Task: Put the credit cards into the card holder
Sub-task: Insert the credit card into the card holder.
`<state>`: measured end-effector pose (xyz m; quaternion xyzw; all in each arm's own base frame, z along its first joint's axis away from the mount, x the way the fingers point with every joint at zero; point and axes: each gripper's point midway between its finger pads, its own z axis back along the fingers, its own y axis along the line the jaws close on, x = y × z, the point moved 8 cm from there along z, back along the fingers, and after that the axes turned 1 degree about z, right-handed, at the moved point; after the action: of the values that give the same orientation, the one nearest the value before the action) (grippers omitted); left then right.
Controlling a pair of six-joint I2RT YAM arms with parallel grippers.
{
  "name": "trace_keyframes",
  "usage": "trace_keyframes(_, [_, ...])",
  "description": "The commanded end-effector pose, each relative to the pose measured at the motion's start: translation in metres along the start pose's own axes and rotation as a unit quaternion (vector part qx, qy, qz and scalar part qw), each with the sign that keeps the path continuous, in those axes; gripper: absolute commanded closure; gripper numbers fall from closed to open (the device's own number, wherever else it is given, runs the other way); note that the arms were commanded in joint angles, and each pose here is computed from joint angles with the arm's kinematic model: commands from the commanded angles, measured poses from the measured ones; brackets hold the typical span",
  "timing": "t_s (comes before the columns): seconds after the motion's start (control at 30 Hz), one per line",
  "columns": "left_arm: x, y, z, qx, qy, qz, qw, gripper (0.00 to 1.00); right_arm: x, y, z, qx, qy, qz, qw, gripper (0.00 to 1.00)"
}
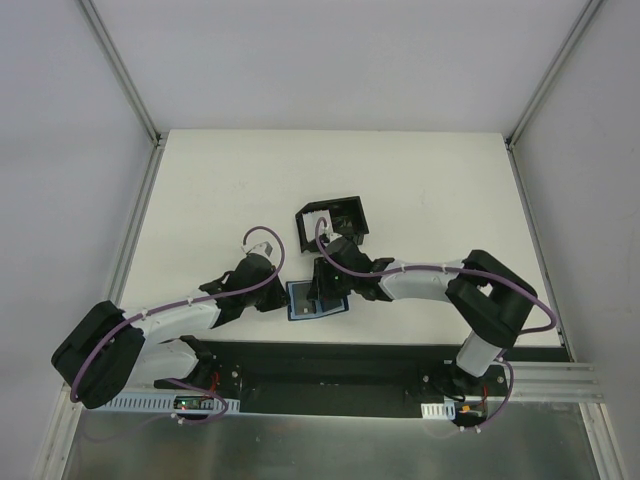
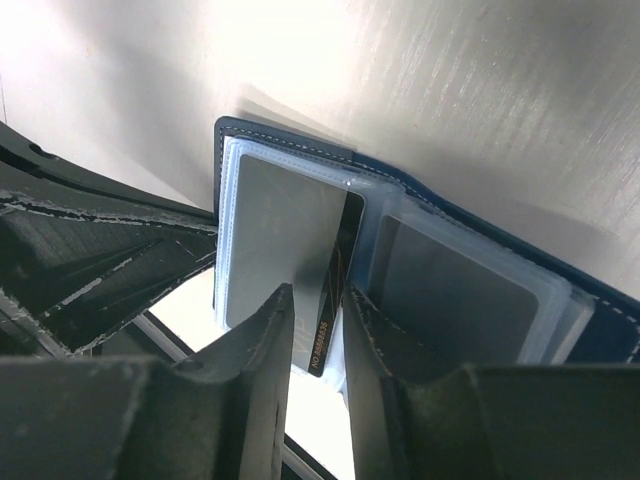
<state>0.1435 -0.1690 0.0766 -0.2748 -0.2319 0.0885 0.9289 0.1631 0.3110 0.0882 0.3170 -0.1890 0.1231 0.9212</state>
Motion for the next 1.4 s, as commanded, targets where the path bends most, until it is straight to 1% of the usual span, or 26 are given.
trace_keyframes(0.0, [0.0, 0.003, 0.001, 0.005, 0.001, -0.006, 1.0, 1.0, 0.014, 0.023, 0.001, 0.059, -0.021, 0.021, 0.998, 0.74])
trace_keyframes(0.07, [0.0, 0.003, 0.001, 0.003, 0.001, -0.008, 1.0, 1.0, 0.013, 0.021, 0.001, 0.05, -0.021, 0.015, 0.998, 0.73])
trace_keyframes(0.13, [0.001, 0.001, 0.002, 0.001, -0.002, -0.01, 1.0, 1.0, 0.012, 0.017, 0.004, 0.032, -0.027, 0.013, 0.999, 0.64])
trace_keyframes(0.2, [0.002, 0.0, 0.004, -0.004, -0.004, -0.01, 1.0, 1.0, 0.012, 0.012, 0.01, 0.005, -0.033, 0.013, 0.999, 0.61])
trace_keyframes(0.3, [0.004, -0.003, 0.007, -0.012, -0.009, -0.011, 1.0, 1.0, 0.015, 0.009, 0.02, -0.015, -0.047, 0.025, 0.998, 0.57])
trace_keyframes(0.5, [0.012, -0.016, 0.017, -0.042, -0.02, -0.023, 0.999, 1.0, 0.014, 0.023, 0.023, -0.027, -0.04, 0.054, 0.997, 0.53])
trace_keyframes(0.57, [0.014, -0.02, 0.02, -0.052, -0.021, -0.025, 0.998, 1.0, 0.016, 0.028, 0.021, -0.037, -0.05, 0.064, 0.996, 0.51])
trace_keyframes(0.67, [0.016, -0.025, 0.024, -0.065, -0.026, -0.027, 0.997, 1.0, 0.014, 0.031, 0.018, -0.048, -0.039, 0.069, 0.996, 0.49])
trace_keyframes(0.83, [0.017, -0.027, 0.025, -0.069, -0.027, -0.028, 0.997, 1.0, 0.015, 0.037, 0.016, -0.061, -0.035, 0.08, 0.994, 0.46])
trace_keyframes(1.0, [0.016, -0.027, 0.026, -0.071, -0.026, -0.028, 0.997, 1.0, 0.014, 0.036, 0.014, -0.089, -0.033, 0.089, 0.992, 0.46])
trace_keyframes(1.37, [0.016, -0.026, 0.026, -0.071, -0.028, -0.027, 0.997, 1.0, 0.011, 0.039, 0.007, -0.085, -0.018, 0.093, 0.992, 0.45])
